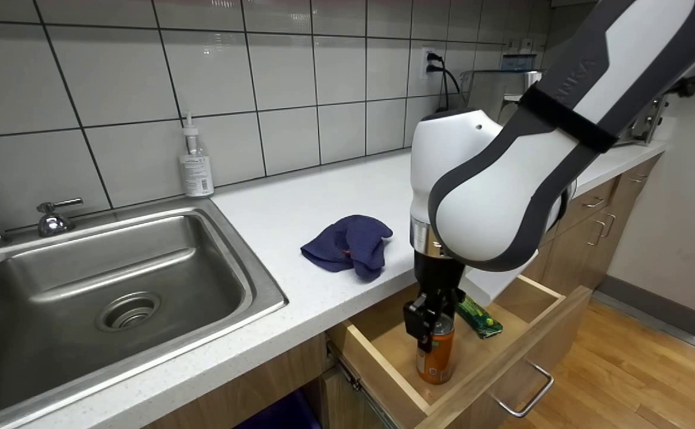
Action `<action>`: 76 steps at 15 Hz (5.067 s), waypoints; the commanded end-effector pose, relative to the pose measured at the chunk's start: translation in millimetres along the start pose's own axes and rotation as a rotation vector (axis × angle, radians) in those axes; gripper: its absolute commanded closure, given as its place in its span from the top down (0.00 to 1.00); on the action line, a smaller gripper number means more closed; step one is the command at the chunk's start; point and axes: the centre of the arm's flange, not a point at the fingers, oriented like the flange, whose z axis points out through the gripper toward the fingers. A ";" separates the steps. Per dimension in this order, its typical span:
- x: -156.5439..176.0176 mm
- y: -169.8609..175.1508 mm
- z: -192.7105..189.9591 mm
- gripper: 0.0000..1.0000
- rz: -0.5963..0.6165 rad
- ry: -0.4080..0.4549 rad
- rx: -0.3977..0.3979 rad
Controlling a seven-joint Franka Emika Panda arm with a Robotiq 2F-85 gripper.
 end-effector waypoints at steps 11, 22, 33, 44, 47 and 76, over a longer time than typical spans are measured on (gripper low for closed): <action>5.5 -6.0 -2.3 0.99 0.024 0.010 -0.024; -0.8 -6.8 -19.9 1.00 0.012 0.008 -0.017; -13.7 -8.5 -65.5 1.00 -0.017 0.052 -0.006; -5.8 -8.9 -56.7 1.00 -0.003 0.064 -0.012; -8.7 -11.0 -62.9 1.00 -0.003 0.067 0.006; -109.9 -22.9 -84.8 1.00 0.127 0.026 0.081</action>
